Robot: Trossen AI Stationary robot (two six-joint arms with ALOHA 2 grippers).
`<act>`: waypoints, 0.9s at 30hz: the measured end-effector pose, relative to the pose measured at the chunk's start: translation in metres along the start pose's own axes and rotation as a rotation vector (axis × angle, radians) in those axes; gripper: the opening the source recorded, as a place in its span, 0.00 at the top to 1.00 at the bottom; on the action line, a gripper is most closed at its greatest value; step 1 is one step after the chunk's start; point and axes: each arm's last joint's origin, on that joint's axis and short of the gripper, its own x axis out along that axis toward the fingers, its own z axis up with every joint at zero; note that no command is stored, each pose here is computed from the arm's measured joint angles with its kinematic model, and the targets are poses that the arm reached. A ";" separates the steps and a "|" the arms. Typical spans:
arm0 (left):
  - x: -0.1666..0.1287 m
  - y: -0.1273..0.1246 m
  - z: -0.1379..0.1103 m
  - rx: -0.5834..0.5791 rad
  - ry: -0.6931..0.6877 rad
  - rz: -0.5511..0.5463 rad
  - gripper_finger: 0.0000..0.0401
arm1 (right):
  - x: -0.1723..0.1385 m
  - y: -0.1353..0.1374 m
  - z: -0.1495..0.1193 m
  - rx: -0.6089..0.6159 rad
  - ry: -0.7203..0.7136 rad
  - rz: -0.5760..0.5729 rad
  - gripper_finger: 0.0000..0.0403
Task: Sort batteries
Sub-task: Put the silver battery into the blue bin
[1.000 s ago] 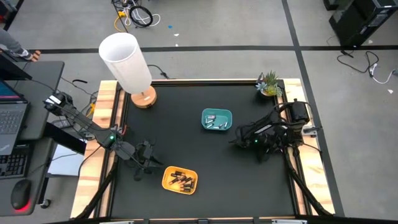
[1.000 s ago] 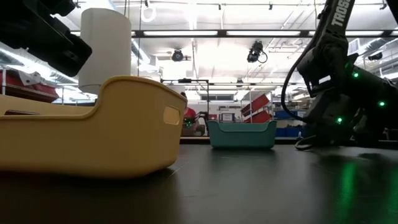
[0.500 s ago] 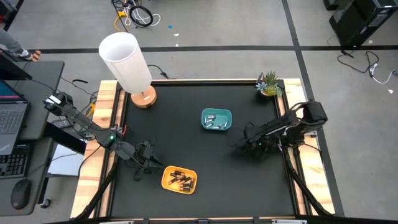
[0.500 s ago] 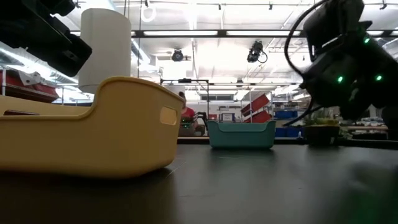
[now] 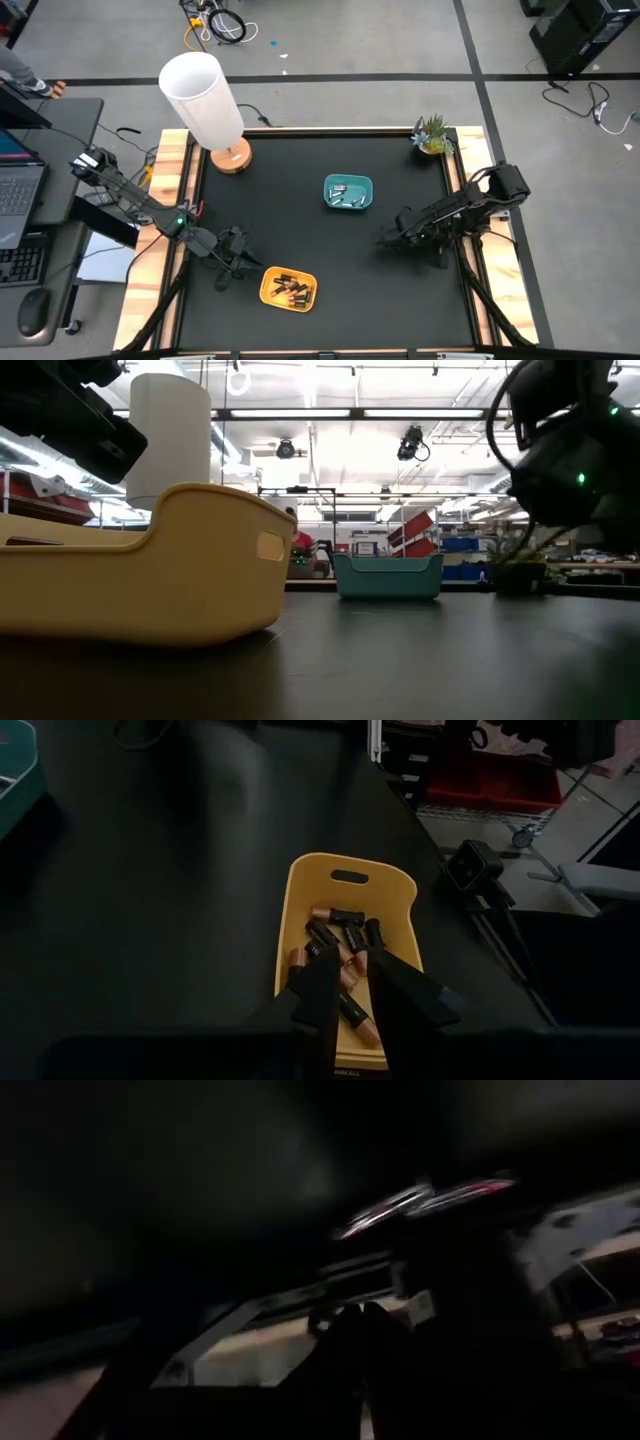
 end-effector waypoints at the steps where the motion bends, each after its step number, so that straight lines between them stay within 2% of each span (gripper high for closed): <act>1: 0.000 0.000 0.000 0.000 -0.003 -0.001 0.83 | 0.001 0.001 0.002 -0.020 0.020 0.002 1.00; 6: 0.000 0.000 0.001 0.011 -0.013 -0.004 0.83 | 0.012 0.005 0.016 -0.093 0.118 -0.038 1.00; 13: 0.000 0.000 0.001 0.013 -0.011 -0.003 0.83 | 0.025 0.008 0.031 -0.147 0.198 -0.161 1.00; 19: 0.000 0.000 0.001 0.016 -0.011 -0.004 0.83 | 0.031 0.009 0.040 -0.193 0.153 -0.194 1.00; 27: 0.000 0.000 0.000 -0.005 0.006 -0.017 0.83 | 0.043 0.003 0.035 -0.149 0.094 -0.145 1.00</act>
